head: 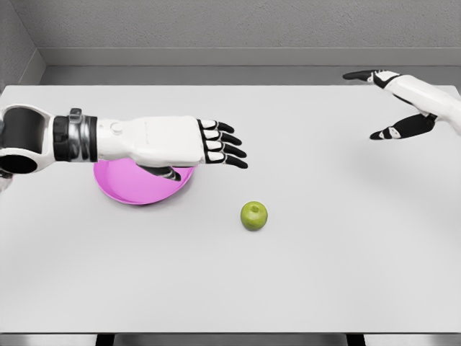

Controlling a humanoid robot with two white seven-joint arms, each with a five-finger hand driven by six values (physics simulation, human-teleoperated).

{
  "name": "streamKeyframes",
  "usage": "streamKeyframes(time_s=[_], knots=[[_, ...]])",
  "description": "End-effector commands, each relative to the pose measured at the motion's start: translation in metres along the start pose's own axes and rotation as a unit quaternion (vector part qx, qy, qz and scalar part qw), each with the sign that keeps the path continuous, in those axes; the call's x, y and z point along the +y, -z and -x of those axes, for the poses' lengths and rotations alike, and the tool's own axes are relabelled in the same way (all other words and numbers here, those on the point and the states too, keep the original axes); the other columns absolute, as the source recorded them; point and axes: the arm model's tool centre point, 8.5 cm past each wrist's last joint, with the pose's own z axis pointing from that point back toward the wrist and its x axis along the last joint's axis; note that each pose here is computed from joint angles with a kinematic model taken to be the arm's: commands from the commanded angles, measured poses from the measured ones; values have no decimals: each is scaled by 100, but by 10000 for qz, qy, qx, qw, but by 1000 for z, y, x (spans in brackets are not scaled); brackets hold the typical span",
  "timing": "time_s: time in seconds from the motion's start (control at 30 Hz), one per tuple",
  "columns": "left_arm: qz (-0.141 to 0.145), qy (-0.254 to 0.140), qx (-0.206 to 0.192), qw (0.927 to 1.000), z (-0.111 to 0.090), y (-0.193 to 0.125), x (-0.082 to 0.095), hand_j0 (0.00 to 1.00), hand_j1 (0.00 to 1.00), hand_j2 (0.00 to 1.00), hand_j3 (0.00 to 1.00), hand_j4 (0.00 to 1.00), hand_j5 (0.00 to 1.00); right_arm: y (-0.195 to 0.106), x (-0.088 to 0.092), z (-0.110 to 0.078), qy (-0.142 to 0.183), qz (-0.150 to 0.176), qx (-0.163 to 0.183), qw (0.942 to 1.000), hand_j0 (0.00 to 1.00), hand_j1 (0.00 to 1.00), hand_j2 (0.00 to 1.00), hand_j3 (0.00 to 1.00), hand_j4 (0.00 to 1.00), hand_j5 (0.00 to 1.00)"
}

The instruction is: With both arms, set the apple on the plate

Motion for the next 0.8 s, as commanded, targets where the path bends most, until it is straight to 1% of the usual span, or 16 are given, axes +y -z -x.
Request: streamKeyframes(time_s=[0.0, 0.07, 0.23, 0.3, 0.33, 0.37, 0.4, 0.47, 0.6, 0.73, 0.77], knots=[[67, 117, -426, 9990, -16, 41, -7, 100, 100, 100, 100, 100, 100, -2, -3, 1, 17, 60, 12, 10000, 100, 100, 100, 100, 100, 100], [56, 231, -502, 9985, -19, 51, -4, 100, 100, 100, 100, 100, 100, -1, -11, -2, -62, 89, -5, 9999, 100, 100, 100, 100, 100, 100], [-8, 251, -611, 9978, -24, 61, 0, 100, 100, 100, 100, 100, 100, -1, -13, -2, -103, 87, -3, 9999, 100, 100, 100, 100, 100, 100], [100, 212, -655, 9976, -26, 64, -8, 100, 100, 100, 100, 100, 100, -1, -16, -5, -151, 94, -32, 9998, 100, 100, 100, 100, 100, 100], [133, 239, -648, 9975, -25, 66, -10, 100, 100, 100, 100, 100, 100, -7, -21, -3, -213, 73, 44, 9997, 100, 100, 100, 100, 100, 100], [136, 265, -668, 9973, -27, 69, -10, 100, 100, 100, 100, 100, 100, -9, -22, -3, -231, 59, 63, 9997, 100, 100, 100, 100, 100, 100], [156, 261, -689, 9972, -28, 70, -12, 100, 100, 100, 100, 100, 100, -10, -19, -2, -203, 37, 77, 9998, 100, 100, 100, 100, 100, 100], [230, 217, -786, 9964, -33, 75, -19, 100, 100, 100, 100, 100, 100, -11, -18, -1, -198, 30, 92, 9998, 100, 100, 100, 100, 100, 100], [327, 191, -847, 9957, -37, 78, -26, 100, 100, 100, 100, 100, 100, -12, -12, 1, -137, -12, 114, 9998, 100, 100, 100, 100, 100, 100], [393, 175, -905, 9950, -40, 81, -30, 100, 100, 100, 100, 100, 100, -12, -10, 1, -128, -28, 112, 9999, 100, 100, 100, 100, 100, 100], [393, 175, -905, 9950, -40, 81, -30, 99, 99, 99, 99, 99, 99, -11, -7, 1, -109, -59, 105, 9999, 100, 100, 100, 100, 100, 100]])
